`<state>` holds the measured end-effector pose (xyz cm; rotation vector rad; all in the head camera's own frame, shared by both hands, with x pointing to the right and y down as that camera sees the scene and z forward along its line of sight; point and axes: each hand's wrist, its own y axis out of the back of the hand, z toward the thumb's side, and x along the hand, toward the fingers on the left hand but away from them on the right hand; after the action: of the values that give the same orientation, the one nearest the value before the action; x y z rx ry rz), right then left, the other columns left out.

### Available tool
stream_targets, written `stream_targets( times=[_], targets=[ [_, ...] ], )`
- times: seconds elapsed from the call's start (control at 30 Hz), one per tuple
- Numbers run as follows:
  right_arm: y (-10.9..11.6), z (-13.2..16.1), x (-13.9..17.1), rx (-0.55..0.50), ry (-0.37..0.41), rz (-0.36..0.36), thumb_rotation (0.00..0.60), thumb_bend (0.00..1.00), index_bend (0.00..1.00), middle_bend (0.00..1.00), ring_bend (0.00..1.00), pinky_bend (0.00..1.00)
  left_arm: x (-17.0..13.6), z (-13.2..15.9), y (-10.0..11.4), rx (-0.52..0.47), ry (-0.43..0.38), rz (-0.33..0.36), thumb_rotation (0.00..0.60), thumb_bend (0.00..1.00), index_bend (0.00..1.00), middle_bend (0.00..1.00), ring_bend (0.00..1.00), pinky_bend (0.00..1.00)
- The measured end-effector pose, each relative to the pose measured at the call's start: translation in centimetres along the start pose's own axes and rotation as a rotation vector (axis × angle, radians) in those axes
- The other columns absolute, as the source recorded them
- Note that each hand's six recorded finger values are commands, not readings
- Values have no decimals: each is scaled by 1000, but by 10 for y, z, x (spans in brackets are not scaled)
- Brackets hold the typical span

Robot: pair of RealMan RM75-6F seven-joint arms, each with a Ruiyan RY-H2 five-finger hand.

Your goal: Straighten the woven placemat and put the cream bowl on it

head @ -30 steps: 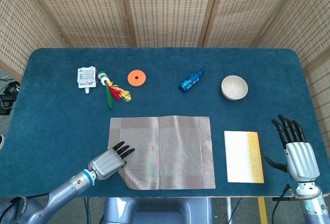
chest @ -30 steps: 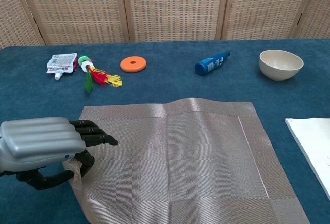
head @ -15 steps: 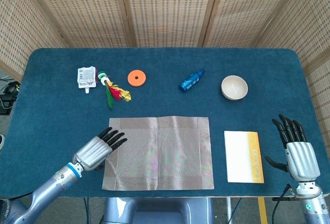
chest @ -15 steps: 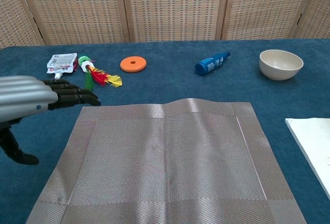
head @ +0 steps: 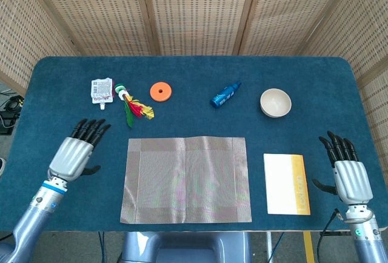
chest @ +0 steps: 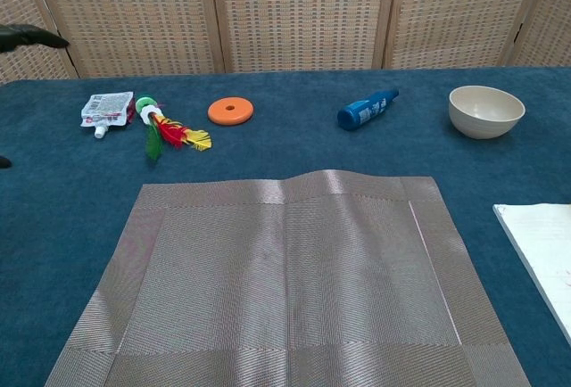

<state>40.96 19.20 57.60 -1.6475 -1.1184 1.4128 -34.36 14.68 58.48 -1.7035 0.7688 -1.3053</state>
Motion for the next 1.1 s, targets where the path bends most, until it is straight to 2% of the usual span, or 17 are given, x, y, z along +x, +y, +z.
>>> stream_targets(
  times=[0.07, 0.13, 0.23, 0.4, 0.6, 0.97, 1.1],
  targets=[
    [-8, -4, -15, 16, -3, 28, 600, 0, 174, 0, 0, 0, -9, -20, 2, -25, 99, 42, 600, 0, 0, 0, 0, 0],
    [-17, -9, -37, 41, -9, 63, 600, 0, 177, 0, 0, 0, -16, -33, 3, -38, 155, 62, 600, 0, 0, 0, 0, 0],
    [-27, -15, -71, 74, -22, 102, 600, 0, 180, 0, 0, 0, -20, -42, 4, -52, 193, 82, 600, 0, 0, 0, 0, 0],
    [-42, -17, -123, 118, -49, 146, 600, 0, 188, 0, 0, 0, -20, -49, 5, -51, 210, 88, 600, 0, 0, 0, 0, 0],
    [-61, -13, -167, 138, -96, 198, 600, 0, 204, 0, 0, 0, -17, -54, 4, -38, 212, 83, 600, 0, 0, 0, 0, 0],
    [-92, -5, -203, 188, -151, 251, 600, 0, 229, 0, 0, 0, -13, -58, -1, -33, 223, 60, 600, 0, 0, 0, 0, 0],
    [-102, 0, -209, 187, -157, 266, 600, 24, 278, 0, 0, 0, -13, -58, -1, -34, 223, 58, 600, 0, 0, 0, 0, 0]
  ],
)
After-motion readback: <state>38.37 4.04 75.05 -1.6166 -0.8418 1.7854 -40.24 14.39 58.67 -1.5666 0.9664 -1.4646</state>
